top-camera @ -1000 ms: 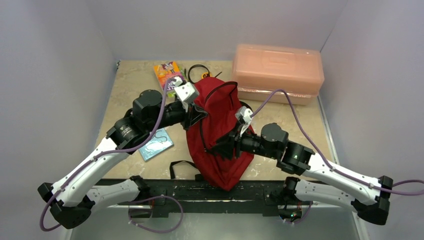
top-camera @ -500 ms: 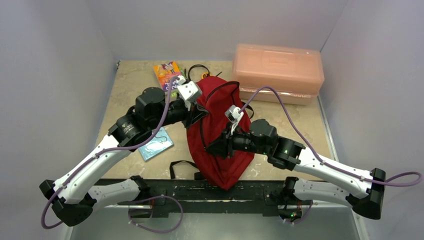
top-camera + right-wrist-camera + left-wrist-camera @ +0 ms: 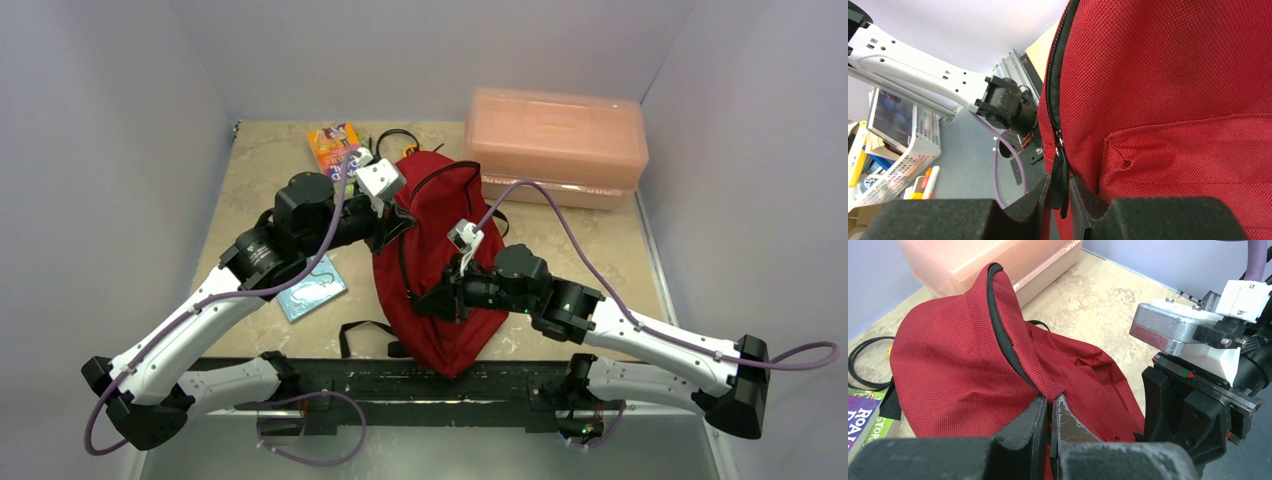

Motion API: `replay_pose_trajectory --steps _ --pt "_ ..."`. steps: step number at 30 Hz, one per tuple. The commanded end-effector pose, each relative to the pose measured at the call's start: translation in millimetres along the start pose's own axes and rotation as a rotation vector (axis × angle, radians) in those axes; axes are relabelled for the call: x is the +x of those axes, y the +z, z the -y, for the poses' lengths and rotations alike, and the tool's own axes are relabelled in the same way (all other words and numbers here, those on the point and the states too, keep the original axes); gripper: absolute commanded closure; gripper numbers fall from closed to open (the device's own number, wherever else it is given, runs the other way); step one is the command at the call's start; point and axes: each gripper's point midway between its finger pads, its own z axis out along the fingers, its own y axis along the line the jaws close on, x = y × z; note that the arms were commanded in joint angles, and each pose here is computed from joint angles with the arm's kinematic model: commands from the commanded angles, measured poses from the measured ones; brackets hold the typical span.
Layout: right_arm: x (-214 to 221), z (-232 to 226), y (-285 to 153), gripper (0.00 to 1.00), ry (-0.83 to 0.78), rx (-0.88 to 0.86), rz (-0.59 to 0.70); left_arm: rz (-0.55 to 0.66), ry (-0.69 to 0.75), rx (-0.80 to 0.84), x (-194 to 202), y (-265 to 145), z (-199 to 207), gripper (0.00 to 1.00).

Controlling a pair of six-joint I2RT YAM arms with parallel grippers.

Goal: Pack the student bag
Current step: Adjust the student bag at the center of the board.

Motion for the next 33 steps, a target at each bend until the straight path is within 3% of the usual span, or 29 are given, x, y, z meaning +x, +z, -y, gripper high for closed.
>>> replay_pose_trajectory --steps 1,4,10,17,18,22,24,27,33 --pt "-5.0 -10.2 -2.8 0.74 0.013 -0.045 0.028 0.182 0.038 -0.018 -59.9 -10.3 -1.4 1.00" --pt "-6.9 -10.9 -0.4 0.75 0.015 -0.051 0.038 0.180 0.031 -0.005 -58.5 -8.4 0.5 1.00" --pt "-20.9 -8.8 -2.7 0.99 0.010 -0.011 0.074 0.159 0.025 0.004 -51.8 -7.7 2.2 1.00" --pt "-44.2 -5.5 -13.4 1.00 -0.010 0.058 0.134 0.090 -0.011 -0.017 -31.6 -8.0 -0.5 1.00" --pt "-50.8 -2.8 -14.7 1.00 0.006 0.084 0.159 0.082 -0.031 -0.054 -31.2 -8.9 -6.3 0.94" --pt "-80.3 1.8 -14.7 1.00 0.164 0.151 0.273 0.010 -0.193 -0.310 -22.9 -22.4 -42.7 0.45" --pt "-94.7 -7.8 -9.3 1.00 0.173 0.120 0.295 -0.029 -0.270 -0.426 -12.6 -36.8 -55.4 0.29" --pt "-110.8 -14.3 -3.0 1.00 0.183 0.111 0.316 -0.058 -0.354 -0.509 3.8 -63.1 -58.0 0.22" --pt "-122.0 -15.7 11.4 1.00 0.176 0.105 0.336 0.017 -0.578 -0.420 41.8 -85.3 -28.2 0.24"
